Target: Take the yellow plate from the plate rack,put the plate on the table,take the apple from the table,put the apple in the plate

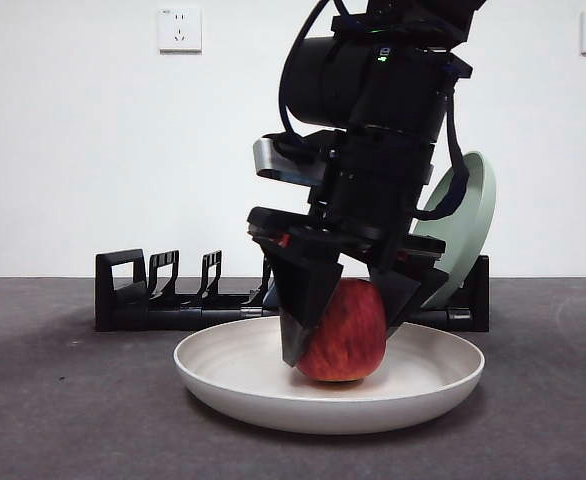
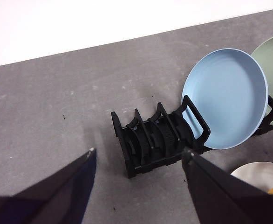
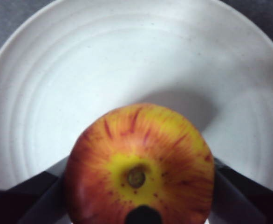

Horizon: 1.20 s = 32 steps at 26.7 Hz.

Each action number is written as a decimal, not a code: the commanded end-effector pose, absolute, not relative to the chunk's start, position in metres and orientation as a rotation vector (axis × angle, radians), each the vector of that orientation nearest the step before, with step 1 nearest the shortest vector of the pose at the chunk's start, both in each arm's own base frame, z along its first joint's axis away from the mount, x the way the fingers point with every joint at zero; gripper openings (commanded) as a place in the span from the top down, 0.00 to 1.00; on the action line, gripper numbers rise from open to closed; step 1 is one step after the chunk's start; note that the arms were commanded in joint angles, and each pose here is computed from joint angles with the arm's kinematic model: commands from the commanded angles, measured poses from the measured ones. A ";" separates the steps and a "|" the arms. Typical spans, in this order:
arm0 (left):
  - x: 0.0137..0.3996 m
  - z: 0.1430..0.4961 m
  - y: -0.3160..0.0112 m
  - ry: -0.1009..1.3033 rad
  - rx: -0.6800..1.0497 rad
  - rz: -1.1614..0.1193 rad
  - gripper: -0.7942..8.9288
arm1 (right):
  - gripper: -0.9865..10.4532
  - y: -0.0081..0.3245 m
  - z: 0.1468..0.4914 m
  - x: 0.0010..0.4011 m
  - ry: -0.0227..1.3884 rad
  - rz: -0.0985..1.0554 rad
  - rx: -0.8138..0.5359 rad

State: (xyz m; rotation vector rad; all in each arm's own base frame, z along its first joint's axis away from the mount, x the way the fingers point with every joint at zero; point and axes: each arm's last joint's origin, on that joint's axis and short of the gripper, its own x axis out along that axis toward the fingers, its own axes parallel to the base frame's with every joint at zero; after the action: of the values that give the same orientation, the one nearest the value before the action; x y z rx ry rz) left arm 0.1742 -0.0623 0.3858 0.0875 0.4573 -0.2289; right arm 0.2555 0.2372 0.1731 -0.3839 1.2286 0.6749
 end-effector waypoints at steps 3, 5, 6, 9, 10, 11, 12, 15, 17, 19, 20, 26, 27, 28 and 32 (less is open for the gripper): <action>0.174 0.384 -0.062 0.458 0.099 -0.230 0.60 | 0.50 0.241 0.166 0.251 1.258 0.662 -0.378; 0.174 0.384 -0.062 0.458 0.099 -0.230 0.60 | 0.50 0.241 0.168 0.250 1.253 0.664 -0.377; 0.174 0.384 -0.062 0.458 0.099 -0.230 0.60 | 0.50 0.241 0.169 0.250 1.250 0.665 -0.376; 0.174 0.384 -0.062 0.458 0.099 -0.230 0.60 | 0.50 0.241 0.173 0.250 1.239 0.666 -0.372; 0.174 0.384 -0.062 0.458 0.099 -0.230 0.60 | 0.50 0.241 0.174 0.250 1.235 0.668 -0.371; 0.174 0.384 -0.062 0.458 0.099 -0.230 0.60 | 0.50 0.240 0.176 0.249 1.230 0.669 -0.369; 0.174 0.384 -0.062 0.458 0.098 -0.230 0.60 | 0.50 0.240 0.179 0.249 1.220 0.672 -0.365; 0.174 0.384 -0.062 0.459 0.098 -0.230 0.60 | 0.50 0.239 0.188 0.247 1.194 0.677 -0.355; 0.174 0.384 -0.062 0.459 0.098 -0.231 0.60 | 0.50 0.237 0.197 0.246 1.169 0.683 -0.345; 0.174 0.384 -0.062 0.459 0.098 -0.232 0.60 | 0.50 0.235 0.208 0.244 1.136 0.690 -0.333; 0.174 0.384 -0.062 0.459 0.097 -0.236 0.60 | 0.50 0.233 0.213 0.243 1.121 0.693 -0.327; 0.173 0.384 -0.066 0.465 0.082 -0.374 0.60 | 0.57 0.220 0.254 0.234 0.992 0.712 -0.284; 0.173 0.384 -0.066 0.465 0.082 -0.398 0.60 | 0.62 0.217 0.261 0.231 0.966 0.718 -0.282; 0.173 0.384 -0.067 0.466 0.078 -0.420 0.60 | 0.68 0.213 0.268 0.229 0.938 0.726 -0.283; 0.171 0.384 -0.070 0.473 0.077 -0.525 0.73 | 0.87 0.198 0.297 0.219 0.833 0.739 -0.269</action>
State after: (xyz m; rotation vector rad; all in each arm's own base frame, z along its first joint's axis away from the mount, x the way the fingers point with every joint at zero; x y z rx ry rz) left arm 0.1712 -0.0694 0.3854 0.0596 0.4719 -0.5002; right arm 0.2205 0.2005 0.2914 -0.2578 0.8603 0.7316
